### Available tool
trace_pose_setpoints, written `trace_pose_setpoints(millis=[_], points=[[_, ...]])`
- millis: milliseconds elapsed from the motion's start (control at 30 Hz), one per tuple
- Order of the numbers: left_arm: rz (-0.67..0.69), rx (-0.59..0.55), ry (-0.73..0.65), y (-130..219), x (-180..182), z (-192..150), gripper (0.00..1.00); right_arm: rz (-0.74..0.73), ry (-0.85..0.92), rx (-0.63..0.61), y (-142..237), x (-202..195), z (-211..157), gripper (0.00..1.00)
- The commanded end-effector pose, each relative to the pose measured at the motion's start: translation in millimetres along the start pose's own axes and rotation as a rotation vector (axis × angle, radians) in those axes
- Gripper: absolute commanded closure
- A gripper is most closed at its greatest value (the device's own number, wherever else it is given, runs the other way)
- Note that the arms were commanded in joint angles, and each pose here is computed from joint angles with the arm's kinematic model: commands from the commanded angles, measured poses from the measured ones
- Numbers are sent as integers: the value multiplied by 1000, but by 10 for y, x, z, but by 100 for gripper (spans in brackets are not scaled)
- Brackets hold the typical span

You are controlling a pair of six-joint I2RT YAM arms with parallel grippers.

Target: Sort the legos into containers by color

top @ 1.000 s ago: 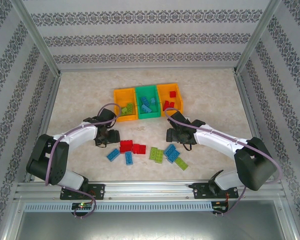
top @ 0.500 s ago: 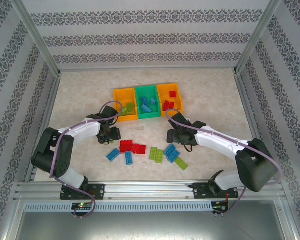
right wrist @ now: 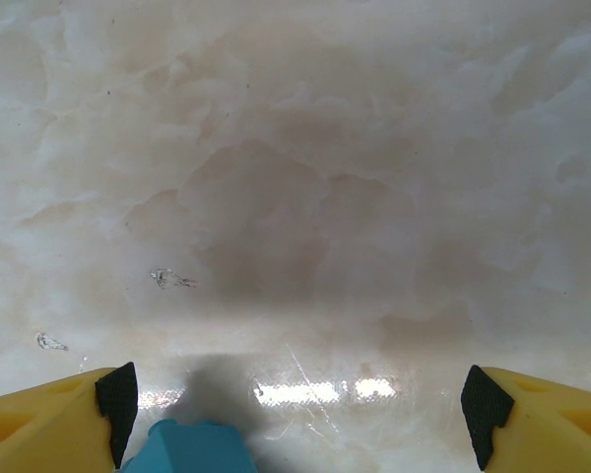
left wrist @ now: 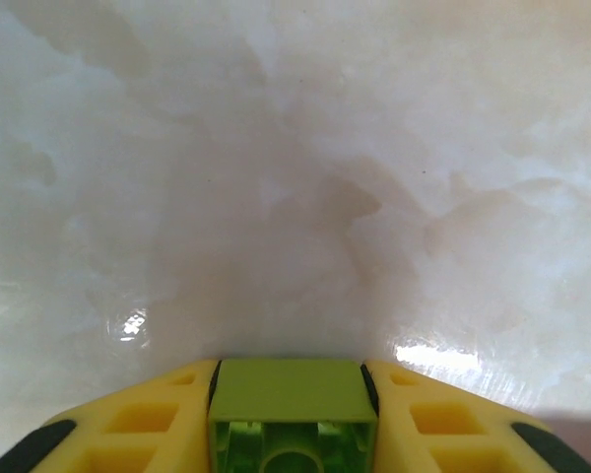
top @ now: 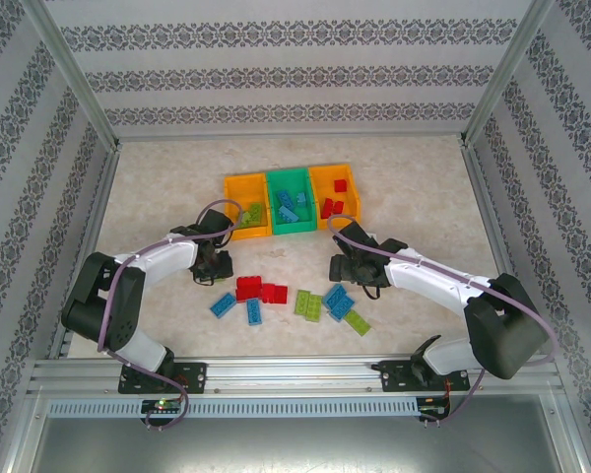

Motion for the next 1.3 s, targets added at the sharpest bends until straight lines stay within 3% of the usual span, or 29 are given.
trace_pose_setpoints(millis=[0, 233, 433, 533, 700, 867, 1033, 1267], points=[[4, -5, -14, 33, 20, -33, 71, -1, -33, 1, 2, -24, 3, 11], [-29, -147, -31, 443, -108, 247, 73, -9, -5, 10, -27, -8, -20, 12], [-138, -283, -96, 937, -566, 754, 71, -6, 86, -22, 24, 126, 0, 12], [-142, -302, -134, 1009, -784, 1003, 71, -11, 110, -33, 61, 157, 9, 12], [-118, -339, -162, 939, -1013, 1330, 70, 16, 65, -33, 100, 149, -40, 12], [-88, -298, -187, 707, -1183, 1515, 68, 77, -8, 9, 106, 180, -163, 14], [-67, -260, -183, 496, -1229, 1562, 60, 150, -39, 81, 76, 268, -300, 19], [-73, -243, -168, 456, -1223, 1521, 43, 159, -45, 154, 0, 315, -383, 22]])
Point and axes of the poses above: each hand's point on the last joint's axis, 136 mm out from that joint toward the fingers, its own y axis back along the fingers, its own x axis along the line the jaws close on, z = x × y, the point moved 4 cm from there along y, back along the fingers, and after that the axes turned 9 degrees about y, right-handed, at the moved point
